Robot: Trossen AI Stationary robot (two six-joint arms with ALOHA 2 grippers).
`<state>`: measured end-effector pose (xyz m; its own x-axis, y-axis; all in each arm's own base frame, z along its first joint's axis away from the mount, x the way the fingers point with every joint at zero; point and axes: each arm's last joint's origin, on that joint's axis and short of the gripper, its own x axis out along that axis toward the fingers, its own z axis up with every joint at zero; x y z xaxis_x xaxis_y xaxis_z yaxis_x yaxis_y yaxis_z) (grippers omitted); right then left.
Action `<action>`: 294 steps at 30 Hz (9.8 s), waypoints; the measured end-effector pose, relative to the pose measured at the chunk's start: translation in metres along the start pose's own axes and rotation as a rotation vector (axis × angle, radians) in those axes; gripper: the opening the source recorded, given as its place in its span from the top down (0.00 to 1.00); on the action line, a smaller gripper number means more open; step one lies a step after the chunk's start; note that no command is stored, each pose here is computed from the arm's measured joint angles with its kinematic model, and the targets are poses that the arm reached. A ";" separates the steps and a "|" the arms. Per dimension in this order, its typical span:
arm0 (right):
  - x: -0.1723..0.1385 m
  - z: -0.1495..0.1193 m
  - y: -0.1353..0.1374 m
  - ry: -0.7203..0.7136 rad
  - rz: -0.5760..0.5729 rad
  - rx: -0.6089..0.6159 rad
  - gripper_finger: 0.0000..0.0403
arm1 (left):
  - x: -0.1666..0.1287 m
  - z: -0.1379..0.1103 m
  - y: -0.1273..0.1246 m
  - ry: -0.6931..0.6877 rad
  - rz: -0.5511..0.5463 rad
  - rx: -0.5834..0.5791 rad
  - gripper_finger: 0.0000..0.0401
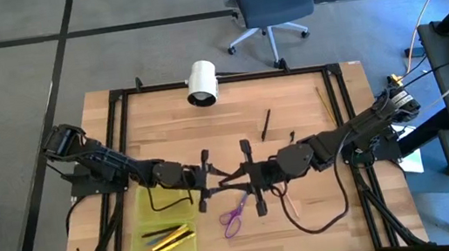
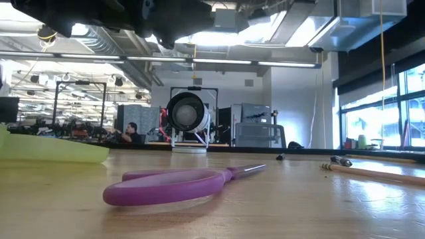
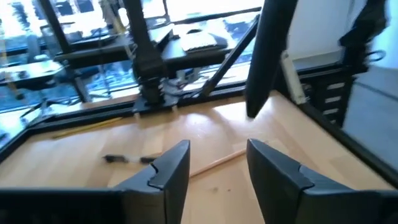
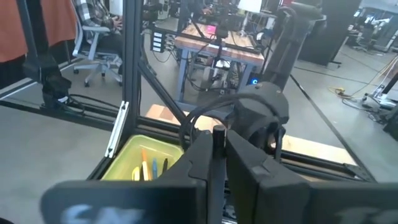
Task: Pick & place school supplies into a supply box
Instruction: Put the black pen into the yellow supply box, then put the purple scissors into the yellow supply box
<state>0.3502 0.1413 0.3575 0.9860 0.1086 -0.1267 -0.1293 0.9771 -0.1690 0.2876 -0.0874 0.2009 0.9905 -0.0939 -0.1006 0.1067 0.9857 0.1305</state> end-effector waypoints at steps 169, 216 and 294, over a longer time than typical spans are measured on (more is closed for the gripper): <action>-0.059 -0.121 0.060 0.888 -0.031 0.145 0.59 | 0.052 0.002 -0.100 0.759 -0.006 -0.436 0.56; -0.060 -0.122 0.059 0.904 -0.031 0.114 0.59 | 0.097 -0.002 -0.110 1.070 0.067 -0.505 0.39; -0.072 -0.096 0.048 0.745 -0.241 0.318 0.59 | -0.069 0.052 -0.172 1.417 0.116 -0.352 0.85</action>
<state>0.2630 0.1625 0.2650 0.6412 -0.1500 -0.7526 0.2216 0.9751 -0.0055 0.2052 -0.2574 0.2369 0.0569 -0.0051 -0.9984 -0.1985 0.9800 -0.0163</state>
